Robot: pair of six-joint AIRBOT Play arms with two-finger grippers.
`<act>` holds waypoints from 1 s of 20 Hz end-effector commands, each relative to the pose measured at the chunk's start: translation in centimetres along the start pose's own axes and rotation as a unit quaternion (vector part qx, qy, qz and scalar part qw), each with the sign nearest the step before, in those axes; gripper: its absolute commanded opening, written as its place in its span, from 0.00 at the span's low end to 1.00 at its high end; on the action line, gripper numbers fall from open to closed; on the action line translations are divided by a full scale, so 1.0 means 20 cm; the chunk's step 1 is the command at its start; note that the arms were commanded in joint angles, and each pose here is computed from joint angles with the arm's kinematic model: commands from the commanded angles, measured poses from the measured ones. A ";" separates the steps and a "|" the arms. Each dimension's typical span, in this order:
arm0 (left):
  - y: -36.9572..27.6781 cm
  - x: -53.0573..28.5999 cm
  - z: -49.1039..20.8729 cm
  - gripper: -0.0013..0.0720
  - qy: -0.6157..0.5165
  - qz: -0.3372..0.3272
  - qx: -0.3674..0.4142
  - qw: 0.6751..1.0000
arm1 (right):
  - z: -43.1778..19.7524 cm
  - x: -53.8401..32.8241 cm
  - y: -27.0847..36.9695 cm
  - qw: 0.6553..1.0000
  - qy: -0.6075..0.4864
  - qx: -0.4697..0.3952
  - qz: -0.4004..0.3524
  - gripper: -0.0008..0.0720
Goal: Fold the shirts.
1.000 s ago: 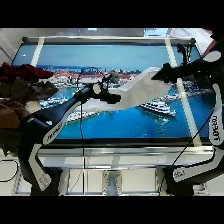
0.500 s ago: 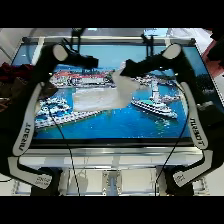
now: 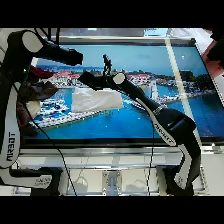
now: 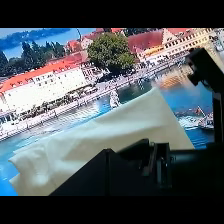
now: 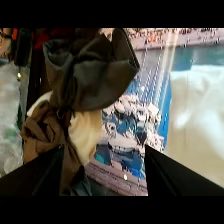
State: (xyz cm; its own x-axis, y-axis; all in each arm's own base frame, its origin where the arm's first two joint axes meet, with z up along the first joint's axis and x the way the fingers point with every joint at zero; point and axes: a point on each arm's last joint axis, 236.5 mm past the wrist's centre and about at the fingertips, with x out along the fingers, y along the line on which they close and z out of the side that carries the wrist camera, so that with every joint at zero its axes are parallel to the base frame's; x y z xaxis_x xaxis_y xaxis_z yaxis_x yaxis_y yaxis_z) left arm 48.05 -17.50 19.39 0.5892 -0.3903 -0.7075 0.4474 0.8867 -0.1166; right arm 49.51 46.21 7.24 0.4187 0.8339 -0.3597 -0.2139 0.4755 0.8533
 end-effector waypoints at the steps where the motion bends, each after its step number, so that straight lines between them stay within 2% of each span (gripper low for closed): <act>1: 0.00 -0.02 -0.04 0.03 0.017 0.001 0.011 1.000 | 0.24 -0.07 -0.05 0.998 -0.054 -0.029 -0.008 0.78; 3: 0.01 -0.02 -0.03 0.03 0.015 0.003 0.015 1.000 | 0.37 -0.22 -0.28 0.995 -0.037 -0.069 -0.065 0.76; 4: 0.02 -0.02 -0.03 0.03 0.014 0.006 0.016 1.000 | 0.40 -0.31 -0.43 0.993 -0.016 -0.060 -0.099 0.76; 7: 0.03 -0.02 -0.02 0.03 0.007 0.012 0.018 1.000 | 0.35 -0.61 -0.91 0.974 0.067 0.011 -0.214 0.76; 9: 0.04 -0.02 0.01 0.03 -0.006 0.014 0.018 1.000 | 0.26 -0.74 -1.10 0.961 0.116 0.051 -0.246 0.76; 13: 0.04 -0.02 0.03 0.03 -0.012 0.016 0.017 1.000 | 0.13 -0.75 -1.26 0.951 0.158 0.095 -0.249 0.78; 17: 0.04 -0.02 0.03 0.03 -0.012 0.015 0.016 1.000 | 0.04 -0.56 -1.20 0.964 0.174 0.103 -0.171 0.78; 20: 0.03 -0.02 0.02 0.03 -0.006 0.013 0.015 1.000 | -0.04 -0.46 -1.21 0.963 0.182 0.116 -0.161 0.78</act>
State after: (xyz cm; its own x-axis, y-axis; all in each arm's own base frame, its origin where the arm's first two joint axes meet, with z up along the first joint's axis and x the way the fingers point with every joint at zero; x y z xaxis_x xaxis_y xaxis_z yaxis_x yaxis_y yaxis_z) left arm 48.51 -16.92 19.81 0.6146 -0.3700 -0.6967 0.4524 0.8888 -0.0729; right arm 50.69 25.27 -9.44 0.1084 0.6754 -0.7295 0.0868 0.7246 0.6837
